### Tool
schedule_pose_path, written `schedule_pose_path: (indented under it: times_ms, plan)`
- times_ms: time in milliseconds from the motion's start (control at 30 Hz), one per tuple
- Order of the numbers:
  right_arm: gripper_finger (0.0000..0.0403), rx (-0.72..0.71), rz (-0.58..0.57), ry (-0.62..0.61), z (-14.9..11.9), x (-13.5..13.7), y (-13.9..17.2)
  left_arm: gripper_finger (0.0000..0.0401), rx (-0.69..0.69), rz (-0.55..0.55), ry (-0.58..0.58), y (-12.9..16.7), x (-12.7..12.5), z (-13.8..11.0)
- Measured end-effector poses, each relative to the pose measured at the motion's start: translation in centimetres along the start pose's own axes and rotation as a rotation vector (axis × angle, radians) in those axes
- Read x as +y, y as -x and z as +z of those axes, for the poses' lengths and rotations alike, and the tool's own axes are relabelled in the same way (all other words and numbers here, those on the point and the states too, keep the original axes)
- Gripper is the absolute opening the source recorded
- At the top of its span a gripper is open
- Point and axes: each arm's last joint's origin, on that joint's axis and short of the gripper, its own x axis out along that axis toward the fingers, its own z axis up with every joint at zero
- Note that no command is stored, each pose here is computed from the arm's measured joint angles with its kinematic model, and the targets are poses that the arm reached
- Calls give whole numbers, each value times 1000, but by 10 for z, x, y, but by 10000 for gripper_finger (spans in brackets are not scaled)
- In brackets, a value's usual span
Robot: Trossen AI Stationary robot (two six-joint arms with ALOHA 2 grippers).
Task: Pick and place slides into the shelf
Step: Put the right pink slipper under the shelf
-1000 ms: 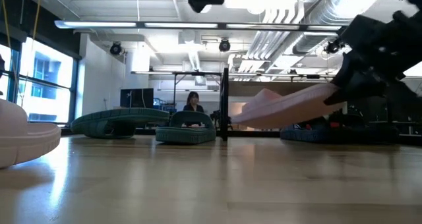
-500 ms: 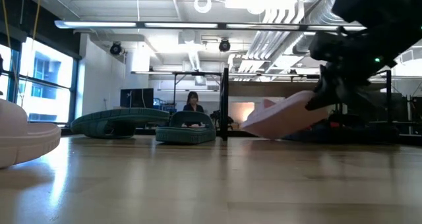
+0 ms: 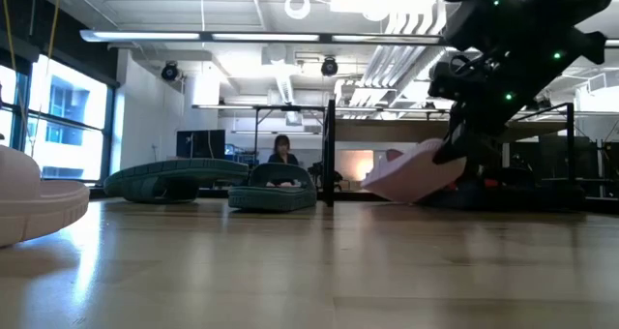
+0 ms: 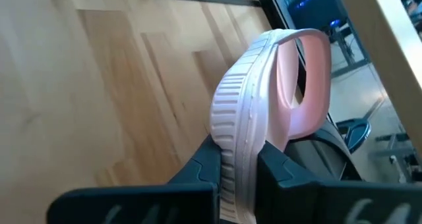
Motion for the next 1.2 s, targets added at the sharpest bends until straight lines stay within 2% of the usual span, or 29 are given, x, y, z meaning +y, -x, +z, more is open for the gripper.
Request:
schedule_pose_path:
  times_ms: [233,367,600,833,967,1100,1200]
  plan:
    - [15,35,36,-24,0,-5,-7,239,4,3,-15,-2,-7,3]
    - [15,61,112,-21,-1,-7,-12,239,4,6,-14,-2,-6,3]
    - [42,103,195,-68,-1,-15,-22,239,9,22,-10,-2,-5,2]
    - [55,80,307,-79,3,-19,-28,239,9,20,-2,-2,-6,2]
    - [83,65,340,-59,4,-19,-30,239,10,19,-2,-2,-6,2]
    - [132,59,391,-79,5,-20,-31,239,25,13,2,-5,-6,-2]
    - [168,67,386,-92,5,-22,-33,239,39,7,5,-8,-7,-6]
